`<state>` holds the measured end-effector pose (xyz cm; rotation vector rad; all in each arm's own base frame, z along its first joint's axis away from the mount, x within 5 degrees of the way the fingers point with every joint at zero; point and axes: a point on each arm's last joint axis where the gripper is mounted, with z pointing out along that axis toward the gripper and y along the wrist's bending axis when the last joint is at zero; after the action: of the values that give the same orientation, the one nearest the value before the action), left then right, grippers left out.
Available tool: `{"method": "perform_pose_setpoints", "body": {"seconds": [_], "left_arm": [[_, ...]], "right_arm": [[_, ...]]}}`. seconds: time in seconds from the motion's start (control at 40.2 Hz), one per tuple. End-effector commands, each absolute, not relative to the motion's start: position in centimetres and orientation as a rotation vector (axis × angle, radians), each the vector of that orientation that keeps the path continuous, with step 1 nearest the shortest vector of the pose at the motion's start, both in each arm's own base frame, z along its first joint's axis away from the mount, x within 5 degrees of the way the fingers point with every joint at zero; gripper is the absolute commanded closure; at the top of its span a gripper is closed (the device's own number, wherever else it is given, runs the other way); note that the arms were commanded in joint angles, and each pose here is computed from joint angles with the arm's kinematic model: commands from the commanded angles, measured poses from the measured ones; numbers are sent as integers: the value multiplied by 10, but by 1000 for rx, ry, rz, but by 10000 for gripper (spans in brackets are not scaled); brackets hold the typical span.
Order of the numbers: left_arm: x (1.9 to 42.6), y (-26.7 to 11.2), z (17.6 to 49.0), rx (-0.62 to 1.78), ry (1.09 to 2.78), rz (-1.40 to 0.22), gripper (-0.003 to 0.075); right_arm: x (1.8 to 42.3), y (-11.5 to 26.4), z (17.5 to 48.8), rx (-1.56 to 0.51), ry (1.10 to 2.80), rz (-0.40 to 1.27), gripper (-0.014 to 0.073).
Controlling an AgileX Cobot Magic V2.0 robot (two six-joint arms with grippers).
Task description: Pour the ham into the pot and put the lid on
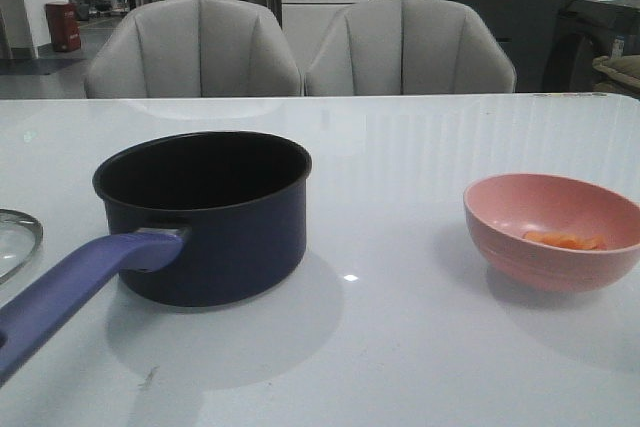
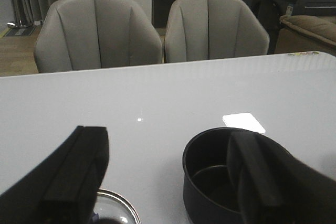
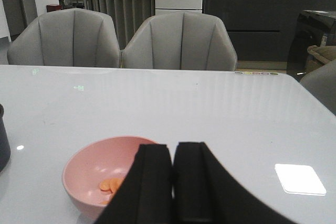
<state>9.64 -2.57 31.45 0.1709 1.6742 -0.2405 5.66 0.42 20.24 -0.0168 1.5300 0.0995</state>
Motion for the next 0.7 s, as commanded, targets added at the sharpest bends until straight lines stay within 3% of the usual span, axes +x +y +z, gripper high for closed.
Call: {"method": "perform_pose_setpoints", "body": {"seconds": [0.0,0.273,0.522,0.671], "left_arm": [[84,-23,318,171,1585,-250,199],[64,-17,301,183,1540,-232,198],[64,-17,298,183,1542,-232,199],[64,-17,298,183,1542,-232,199]], "right_arm": [[55,4,208,-29,1430,79,444],[52,3,234,5,1384,117,444],[69,5,281,1,1645,111,444],[80,6,285,1,1706,109,444]]}}
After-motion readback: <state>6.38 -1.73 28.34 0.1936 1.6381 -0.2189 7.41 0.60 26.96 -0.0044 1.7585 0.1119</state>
